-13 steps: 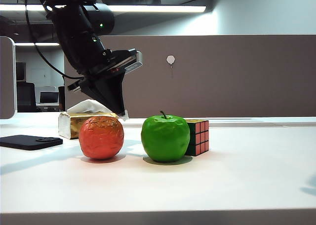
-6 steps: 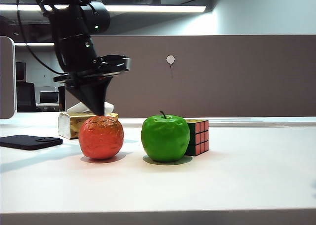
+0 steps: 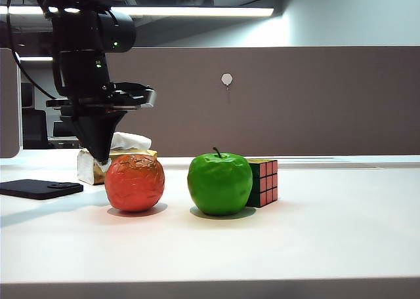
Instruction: Move all the fruits on the tabletop near the face of the Rubik's cube that has the color most similar to each fruit.
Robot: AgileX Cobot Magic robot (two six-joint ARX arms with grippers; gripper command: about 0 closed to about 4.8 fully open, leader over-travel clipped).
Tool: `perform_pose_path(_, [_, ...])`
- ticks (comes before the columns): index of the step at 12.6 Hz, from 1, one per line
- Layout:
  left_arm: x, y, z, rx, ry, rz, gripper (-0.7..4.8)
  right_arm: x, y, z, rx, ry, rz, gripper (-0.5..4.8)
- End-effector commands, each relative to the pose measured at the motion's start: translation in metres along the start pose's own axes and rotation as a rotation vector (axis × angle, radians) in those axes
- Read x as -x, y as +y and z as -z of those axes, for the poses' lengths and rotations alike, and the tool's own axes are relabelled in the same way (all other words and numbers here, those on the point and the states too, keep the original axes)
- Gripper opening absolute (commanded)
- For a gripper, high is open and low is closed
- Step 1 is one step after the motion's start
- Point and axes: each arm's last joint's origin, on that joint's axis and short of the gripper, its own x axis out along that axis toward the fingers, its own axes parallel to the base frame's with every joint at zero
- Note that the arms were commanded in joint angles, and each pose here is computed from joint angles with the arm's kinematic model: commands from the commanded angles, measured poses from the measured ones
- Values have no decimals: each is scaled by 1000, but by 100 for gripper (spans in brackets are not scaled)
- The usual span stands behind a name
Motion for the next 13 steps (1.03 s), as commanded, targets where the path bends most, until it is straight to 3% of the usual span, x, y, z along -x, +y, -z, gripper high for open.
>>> perform_pose_path(1, [3, -3, -1, 4, -20, 93, -5, 8, 5, 2, 29, -42, -37, -1])
perform_pose_path(2, [3, -3, -1, 7, -21, 96, -5, 22, 12, 12, 54, -93, -41, -1])
perform_pose_path(8, [3, -8, -3, 18, -47, 208, -5, 24, 13, 15, 51, -87, -40, -1])
perform_pose_path(9, [4, -38, 5, -49, 66, 292, -5, 24, 13, 15, 51, -87, -39, -1])
perform_pose_path(13, [5, -50, 7, -73, 94, 304, -5, 24, 13, 16, 51, -88, -39, -1])
